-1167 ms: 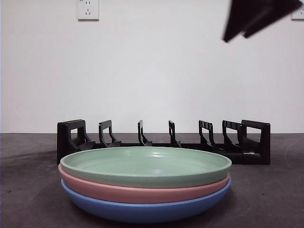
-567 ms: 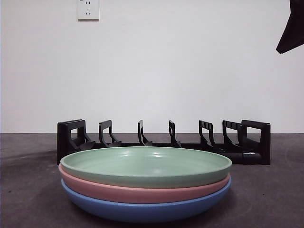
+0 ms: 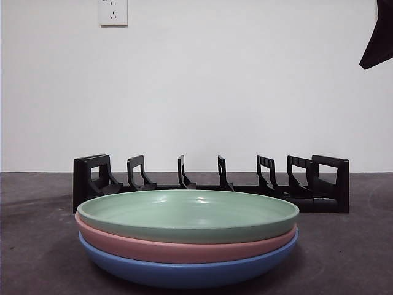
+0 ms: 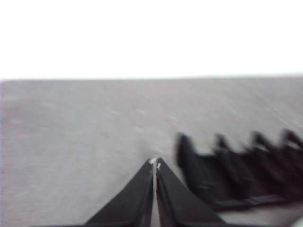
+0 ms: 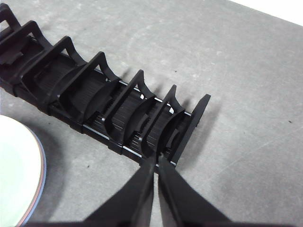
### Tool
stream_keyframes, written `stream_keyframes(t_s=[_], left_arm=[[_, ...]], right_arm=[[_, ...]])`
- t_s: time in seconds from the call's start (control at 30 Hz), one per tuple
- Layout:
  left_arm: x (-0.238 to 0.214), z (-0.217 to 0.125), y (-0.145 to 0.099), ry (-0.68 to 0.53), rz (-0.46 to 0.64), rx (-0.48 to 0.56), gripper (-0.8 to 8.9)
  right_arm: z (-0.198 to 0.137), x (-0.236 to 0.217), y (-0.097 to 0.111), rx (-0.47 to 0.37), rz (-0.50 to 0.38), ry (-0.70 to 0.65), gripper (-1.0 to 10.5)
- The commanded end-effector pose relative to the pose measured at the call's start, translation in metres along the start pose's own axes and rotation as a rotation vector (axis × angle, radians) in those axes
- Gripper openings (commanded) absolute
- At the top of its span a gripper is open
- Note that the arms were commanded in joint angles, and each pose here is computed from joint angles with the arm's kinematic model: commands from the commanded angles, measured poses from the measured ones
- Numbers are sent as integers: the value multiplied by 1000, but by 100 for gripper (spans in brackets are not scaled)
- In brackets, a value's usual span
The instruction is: Place the plate
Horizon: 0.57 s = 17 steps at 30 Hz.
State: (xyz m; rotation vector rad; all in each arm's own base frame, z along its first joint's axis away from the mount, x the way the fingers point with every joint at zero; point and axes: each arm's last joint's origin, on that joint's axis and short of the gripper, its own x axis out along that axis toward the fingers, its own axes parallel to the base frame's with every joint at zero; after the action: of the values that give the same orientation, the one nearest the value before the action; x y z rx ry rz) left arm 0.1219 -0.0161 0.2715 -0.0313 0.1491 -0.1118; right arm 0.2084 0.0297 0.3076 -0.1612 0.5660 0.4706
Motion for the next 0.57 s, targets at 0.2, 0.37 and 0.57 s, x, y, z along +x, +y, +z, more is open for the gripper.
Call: stream_keyframes(t_s=[0.2,0.37,0.57], left_arm=[[-8,-106,16,-53,116,-7,8],[-10,-119,21,-25,165,-17,8],[-10,-119,21,-26,167,-17,8]], right_arm=[[4,0,0,-8,-1,-15,14],[5,0,-1,-10,-2,-17,14],[5,0,-1,-11,-2,-20,14]])
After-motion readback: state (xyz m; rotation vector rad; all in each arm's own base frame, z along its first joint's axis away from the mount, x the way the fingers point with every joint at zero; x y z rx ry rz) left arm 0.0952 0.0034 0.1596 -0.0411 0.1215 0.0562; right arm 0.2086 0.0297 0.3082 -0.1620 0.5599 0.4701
